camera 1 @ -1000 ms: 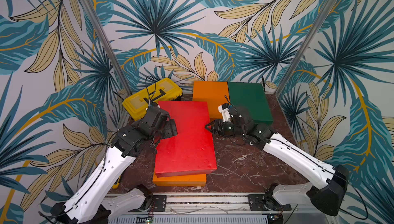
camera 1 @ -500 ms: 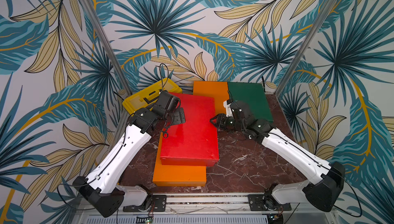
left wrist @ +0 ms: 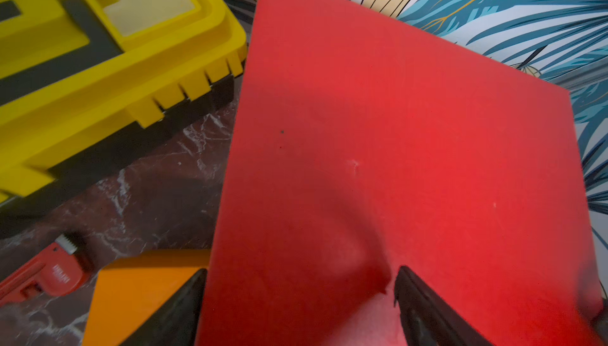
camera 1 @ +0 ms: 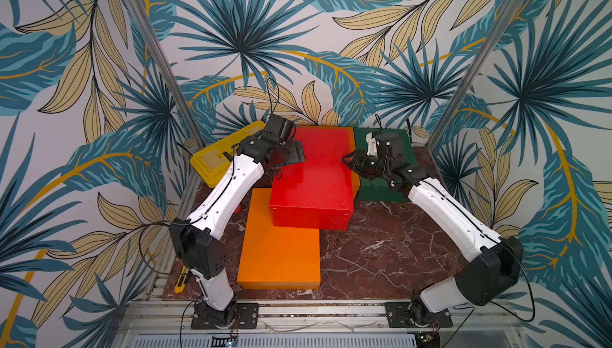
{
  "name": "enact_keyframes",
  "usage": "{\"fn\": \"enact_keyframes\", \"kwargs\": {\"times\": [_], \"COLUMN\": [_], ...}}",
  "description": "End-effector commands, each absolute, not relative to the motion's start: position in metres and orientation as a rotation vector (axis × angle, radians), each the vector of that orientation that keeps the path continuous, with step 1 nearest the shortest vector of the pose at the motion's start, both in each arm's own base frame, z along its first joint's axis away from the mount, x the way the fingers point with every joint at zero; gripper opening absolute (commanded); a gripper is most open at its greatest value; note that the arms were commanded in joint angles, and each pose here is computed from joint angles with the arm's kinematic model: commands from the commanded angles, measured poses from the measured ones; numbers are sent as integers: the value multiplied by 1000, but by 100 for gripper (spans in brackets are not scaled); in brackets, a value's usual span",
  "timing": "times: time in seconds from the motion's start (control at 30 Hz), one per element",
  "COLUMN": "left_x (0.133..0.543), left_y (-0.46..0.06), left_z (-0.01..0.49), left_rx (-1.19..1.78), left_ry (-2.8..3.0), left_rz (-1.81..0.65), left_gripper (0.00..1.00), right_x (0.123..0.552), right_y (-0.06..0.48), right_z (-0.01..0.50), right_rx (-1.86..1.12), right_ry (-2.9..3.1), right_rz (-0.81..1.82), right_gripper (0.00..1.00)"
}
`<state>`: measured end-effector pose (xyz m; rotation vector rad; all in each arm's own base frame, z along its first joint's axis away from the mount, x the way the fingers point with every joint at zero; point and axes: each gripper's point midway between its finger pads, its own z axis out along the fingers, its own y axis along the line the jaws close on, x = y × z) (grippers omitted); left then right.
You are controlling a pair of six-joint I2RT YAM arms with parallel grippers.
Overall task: Stack the shoeboxes
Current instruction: Place the shoebox at the shoebox.
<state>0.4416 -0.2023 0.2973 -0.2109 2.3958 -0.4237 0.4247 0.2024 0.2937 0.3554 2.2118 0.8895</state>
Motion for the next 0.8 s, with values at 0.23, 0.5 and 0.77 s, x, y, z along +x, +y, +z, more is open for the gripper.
{"fn": "enact_keyframes", "kwargs": {"times": [0.23, 0.5, 0.77], "left_x": [497, 524, 535], "left_y": [-299, -309, -301], "left_z": [326, 312, 321], "left_rx": [-41, -59, -57], "left_ry": [2284, 2278, 2235], "left_rz": [-907, -962, -935], "left_gripper": [87, 89, 99], "right_x": [469, 513, 542], "right_y": [213, 189, 176], "right_z": [319, 314, 309], "right_rx": [244, 315, 350], "right_ry": [2129, 2112, 2116], "right_rz": [1151, 1166, 1156], "right_gripper": [39, 40, 44]}}
